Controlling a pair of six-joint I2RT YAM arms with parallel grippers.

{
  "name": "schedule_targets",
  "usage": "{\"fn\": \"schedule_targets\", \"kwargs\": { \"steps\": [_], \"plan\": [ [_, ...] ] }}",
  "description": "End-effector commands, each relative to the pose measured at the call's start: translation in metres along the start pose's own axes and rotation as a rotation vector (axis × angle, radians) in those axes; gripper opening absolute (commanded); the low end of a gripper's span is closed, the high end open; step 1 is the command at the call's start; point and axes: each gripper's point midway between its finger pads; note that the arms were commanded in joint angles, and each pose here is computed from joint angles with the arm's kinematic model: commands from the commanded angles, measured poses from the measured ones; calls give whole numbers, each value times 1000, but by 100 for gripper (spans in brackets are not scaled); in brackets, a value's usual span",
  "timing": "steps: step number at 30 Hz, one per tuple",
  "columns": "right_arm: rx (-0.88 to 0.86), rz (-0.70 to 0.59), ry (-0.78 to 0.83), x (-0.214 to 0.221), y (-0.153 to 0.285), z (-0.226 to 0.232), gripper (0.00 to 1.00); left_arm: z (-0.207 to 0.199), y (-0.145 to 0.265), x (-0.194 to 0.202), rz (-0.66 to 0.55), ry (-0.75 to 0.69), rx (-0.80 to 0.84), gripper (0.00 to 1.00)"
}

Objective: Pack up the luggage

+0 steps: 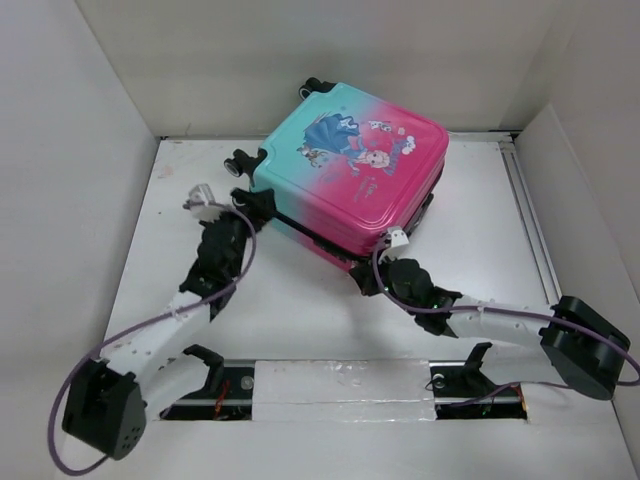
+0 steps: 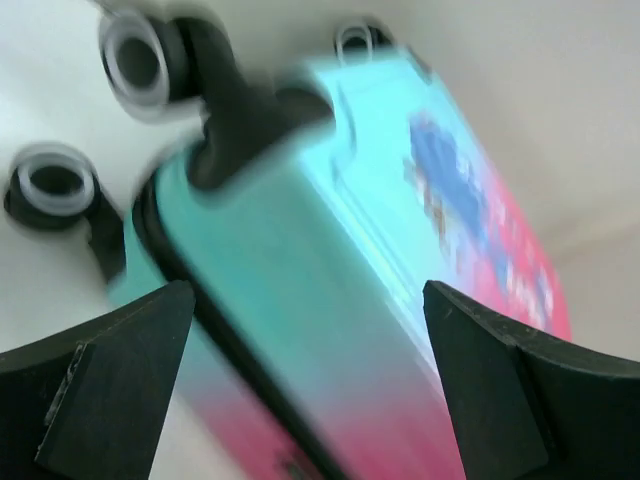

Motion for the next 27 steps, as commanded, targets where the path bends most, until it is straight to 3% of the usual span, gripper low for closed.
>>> {"fn": "schedule_targets", "kwargs": {
  "steps": [1,3,5,7,8,20,23,27],
  "plan": [
    [-105,56,13,10,-1,23,0,15,-48,-58,-72,156,-32,96],
    [-105,56,14,10,-1,23,0,27,-66,-73,-90,289,-10,96],
    [-113,63,14,11,-1,24,0,55,-87,-76,-97,348,-40,97],
    [-124,84,28,18,0,26,0,52,-107,-93,-97,360,-7,98],
    [-124,84,28,18,0,26,0,71,-122,-82,-58,386,-53,98],
    [-151,84,34,18,2,30,0,65,-186,-72,54,516,73,99],
    [-151,84,34,17,2,30,0,62,-195,-71,39,555,130,92],
    [-144,78,34,16,2,29,0,58,-198,-62,39,640,217,52]
  ]
}}
Point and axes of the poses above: each gripper's point midway between its finger pads, its own y axis back along the fingers, its own z axis along the line the jaws close on, x = y × z, and after that the axes turned 11 degrees about -y, right-handed
